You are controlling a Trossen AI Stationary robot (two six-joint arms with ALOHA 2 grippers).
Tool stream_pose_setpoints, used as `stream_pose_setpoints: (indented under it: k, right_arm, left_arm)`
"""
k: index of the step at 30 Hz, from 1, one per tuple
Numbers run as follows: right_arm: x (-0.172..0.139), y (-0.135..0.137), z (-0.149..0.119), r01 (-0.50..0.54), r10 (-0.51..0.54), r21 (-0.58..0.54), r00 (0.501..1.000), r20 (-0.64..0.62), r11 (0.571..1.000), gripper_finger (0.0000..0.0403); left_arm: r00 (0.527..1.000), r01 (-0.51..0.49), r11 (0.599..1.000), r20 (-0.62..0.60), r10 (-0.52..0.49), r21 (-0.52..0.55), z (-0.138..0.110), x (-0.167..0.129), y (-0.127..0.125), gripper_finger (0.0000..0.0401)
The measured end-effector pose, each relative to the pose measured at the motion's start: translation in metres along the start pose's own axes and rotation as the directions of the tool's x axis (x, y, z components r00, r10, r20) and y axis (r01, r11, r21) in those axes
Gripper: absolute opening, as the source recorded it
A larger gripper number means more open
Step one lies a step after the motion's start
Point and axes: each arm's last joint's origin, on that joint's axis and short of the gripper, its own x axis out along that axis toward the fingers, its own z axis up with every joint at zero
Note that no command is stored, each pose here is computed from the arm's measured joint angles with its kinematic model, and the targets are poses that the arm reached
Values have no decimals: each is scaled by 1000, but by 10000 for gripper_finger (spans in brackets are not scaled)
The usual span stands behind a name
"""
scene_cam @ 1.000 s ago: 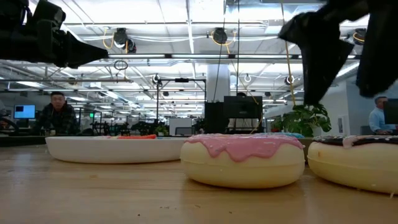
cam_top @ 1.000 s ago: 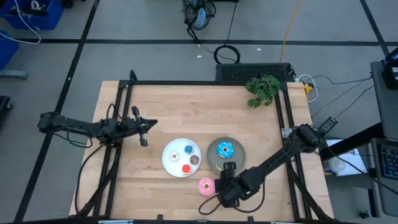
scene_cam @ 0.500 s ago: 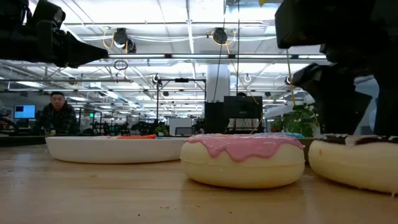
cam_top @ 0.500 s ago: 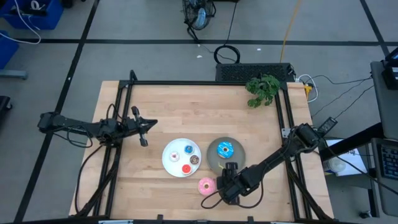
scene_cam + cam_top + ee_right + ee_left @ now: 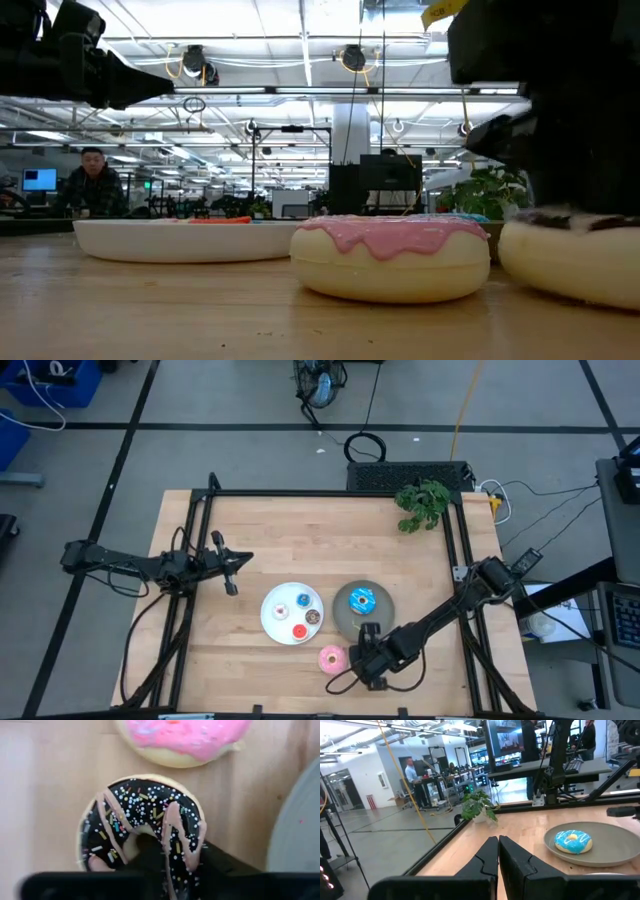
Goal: Pick & Place donuts
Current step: Put the large black donut on the green plate
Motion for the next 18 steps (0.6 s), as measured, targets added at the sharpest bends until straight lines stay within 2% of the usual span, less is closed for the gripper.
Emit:
stream_pose_setpoints:
  k: [2, 3, 8, 11, 14, 18]
  right_arm:
    - [-12, 0, 4, -34, 34, -9, 999, 0, 999, 26]
    - [-20, 0, 6, -51, 51, -20, 999, 2, 999, 16]
    - [-69, -6, 15, -83, 84, -13, 994, 73, 996, 27]
    - [-98, -20, 12, -53, 50, 37, 995, 84, 998, 19]
    - [-122, -40, 8, -8, -4, 137, 996, 84, 991, 9]
    - [-134, -65, 5, 75, -91, 260, 995, 49, 963, 12]
  left_arm:
    - [1000, 0, 1000, 0, 0, -4, 0, 0, 0, 21]
    - [1000, 0, 1000, 0, 0, -4, 0, 0, 0, 21]
    - [1000, 0, 1000, 0, 0, -5, 0, 0, 0, 21]
    - [1000, 0, 1000, 0, 0, -14, 0, 0, 0, 21]
    - [1000, 0, 1000, 0, 0, -23, 0, 0, 0, 21]
    - [1000, 0, 1000, 0, 0, -23, 0, 0, 0, 21]
